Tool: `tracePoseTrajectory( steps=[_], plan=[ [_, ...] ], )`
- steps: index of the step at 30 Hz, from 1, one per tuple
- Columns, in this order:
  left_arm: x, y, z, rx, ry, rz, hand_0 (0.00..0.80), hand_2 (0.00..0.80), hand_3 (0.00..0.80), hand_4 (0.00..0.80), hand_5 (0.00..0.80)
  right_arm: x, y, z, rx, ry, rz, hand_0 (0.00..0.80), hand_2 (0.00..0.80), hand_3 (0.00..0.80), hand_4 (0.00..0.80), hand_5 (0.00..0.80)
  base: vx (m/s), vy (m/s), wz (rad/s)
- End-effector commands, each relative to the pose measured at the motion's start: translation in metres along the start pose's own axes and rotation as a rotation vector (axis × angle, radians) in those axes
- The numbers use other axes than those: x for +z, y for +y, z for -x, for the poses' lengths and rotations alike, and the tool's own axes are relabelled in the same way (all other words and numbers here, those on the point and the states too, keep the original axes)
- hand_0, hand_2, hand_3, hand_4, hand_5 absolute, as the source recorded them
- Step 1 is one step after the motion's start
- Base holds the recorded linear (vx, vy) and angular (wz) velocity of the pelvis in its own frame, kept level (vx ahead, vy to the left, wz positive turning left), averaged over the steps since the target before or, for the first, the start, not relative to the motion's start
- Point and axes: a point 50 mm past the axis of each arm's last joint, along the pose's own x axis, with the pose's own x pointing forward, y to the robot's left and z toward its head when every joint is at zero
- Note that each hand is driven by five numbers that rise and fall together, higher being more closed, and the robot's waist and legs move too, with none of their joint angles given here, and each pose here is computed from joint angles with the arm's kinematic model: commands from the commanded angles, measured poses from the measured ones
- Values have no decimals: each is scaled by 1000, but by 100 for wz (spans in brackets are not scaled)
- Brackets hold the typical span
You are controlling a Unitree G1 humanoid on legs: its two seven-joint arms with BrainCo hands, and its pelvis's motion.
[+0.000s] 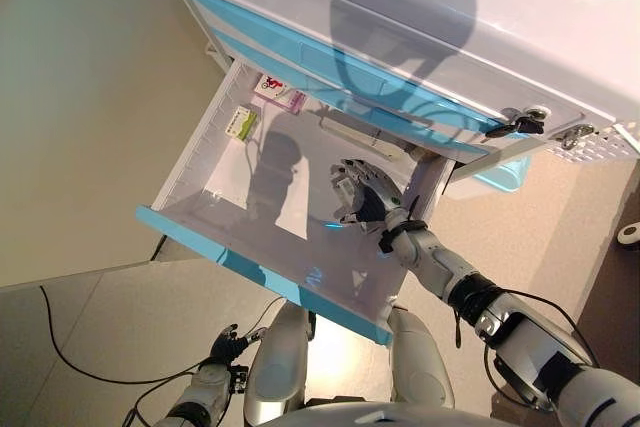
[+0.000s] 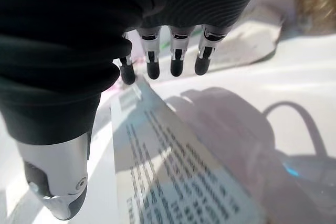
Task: Open the drawer and pick up the medicine
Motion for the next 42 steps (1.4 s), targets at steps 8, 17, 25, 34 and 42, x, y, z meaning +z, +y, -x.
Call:
tracePoseTrajectory(
  steps=[8, 17, 25, 34, 42],
  plan=[
    [-9, -6, 1, 13, 34, -30, 0, 0, 0, 0, 0, 21, -19, 3, -127, -119, -118, 0, 0, 0, 0, 0, 2, -10, -6],
    [-10, -5, 1, 27, 40, -30, 0, 0, 0, 0, 0, 14, -10, 10, -113, -48, -217, 0, 0, 0, 0, 0, 0, 0, 0],
    [-12, -4, 1, 39, 50, -19, 0, 0, 0, 0, 0, -2, 14, 17, -57, 133, -325, 0, 0, 0, 0, 0, 0, -2, 2],
    [-15, -6, 2, 37, 66, -26, 0, 0, 0, 0, 0, -2, 31, 12, 16, 217, -352, 0, 0, 0, 0, 0, 1, 2, 4],
    [-14, -7, 1, 39, 71, -26, 0, 0, 0, 0, 0, 4, 37, 8, 69, 216, -332, 0, 0, 0, 0, 0, 0, 1, 0]
  ],
)
